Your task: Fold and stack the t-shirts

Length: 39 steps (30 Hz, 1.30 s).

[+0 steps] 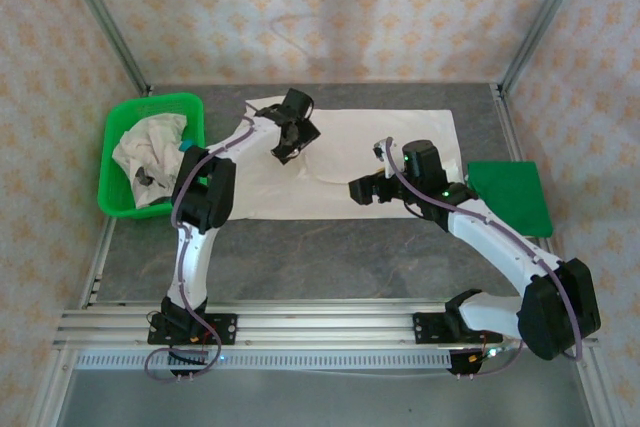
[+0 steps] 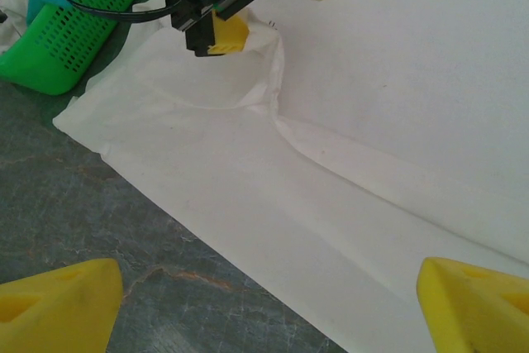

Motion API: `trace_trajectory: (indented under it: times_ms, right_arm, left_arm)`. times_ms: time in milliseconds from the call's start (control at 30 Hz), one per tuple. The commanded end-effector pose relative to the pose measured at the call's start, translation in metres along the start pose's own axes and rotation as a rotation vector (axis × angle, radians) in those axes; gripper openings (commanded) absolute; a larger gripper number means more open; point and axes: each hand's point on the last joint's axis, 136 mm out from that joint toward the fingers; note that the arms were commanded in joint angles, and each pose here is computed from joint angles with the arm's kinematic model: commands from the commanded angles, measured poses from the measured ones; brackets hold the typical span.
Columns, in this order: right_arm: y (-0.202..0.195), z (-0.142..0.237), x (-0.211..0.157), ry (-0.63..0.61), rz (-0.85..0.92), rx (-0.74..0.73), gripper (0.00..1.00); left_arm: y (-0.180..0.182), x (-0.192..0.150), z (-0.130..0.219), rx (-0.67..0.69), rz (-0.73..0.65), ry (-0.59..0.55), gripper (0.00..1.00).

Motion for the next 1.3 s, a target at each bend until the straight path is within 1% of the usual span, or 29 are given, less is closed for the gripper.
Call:
trace_trajectory:
  times_ms: [0, 100, 167, 300, 433, 567, 700, 967, 1267]
  right_arm:
    - [0.004, -0.002, 0.006, -0.024, -0.001, 0.020, 0.92]
    - [0.006, -0.001, 0.007, -0.028, -0.006, 0.026, 0.92]
    - [0.006, -0.001, 0.007, -0.028, -0.008, 0.028, 0.92]
    - [0.006, -0.001, 0.008, -0.030, -0.009, 0.031, 0.92]
    - [0.007, -0.003, 0.008, -0.028, -0.011, 0.038, 0.92]
    - [0.008, -0.004, 0.009, -0.027, -0.011, 0.043, 0.92]
    - [0.008, -0.003, 0.010, -0.027, -0.009, 0.044, 0.92]
    - [0.008, -0.002, 0.009, -0.024, -0.009, 0.038, 0.92]
    - [0.007, -0.004, 0.008, -0.018, -0.007, 0.037, 0.92]
  left_arm:
    - [-0.024, 0.012, 0.021, -0.063, -0.087, -0.023, 0.98]
    - [-0.023, 0.019, 0.032, -0.063, -0.100, -0.065, 1.00]
    - [-0.014, 0.024, 0.041, -0.040, -0.088, -0.106, 1.00]
    - [0.012, 0.029, 0.048, -0.017, -0.010, -0.151, 1.00]
    - [0.043, 0.030, 0.043, 0.012, 0.084, -0.149, 0.97]
    - [0.054, 0.027, 0.029, 0.004, 0.136, -0.104, 0.94]
    - [0.051, 0.027, 0.017, -0.012, 0.154, -0.078, 0.91]
    - [0.040, 0.027, -0.006, -0.023, 0.182, -0.030, 0.91]
    - [0.020, 0.037, -0.013, -0.063, 0.164, -0.025, 0.91]
Point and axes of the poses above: each hand's point on the last joint's axis, 136 mm out from that joint toward the fingers, its own z axis back along the fingers, its own y axis along the line the jaws close on, x = y × z, and after that the axes turned 5 degrees about -z, right-handed
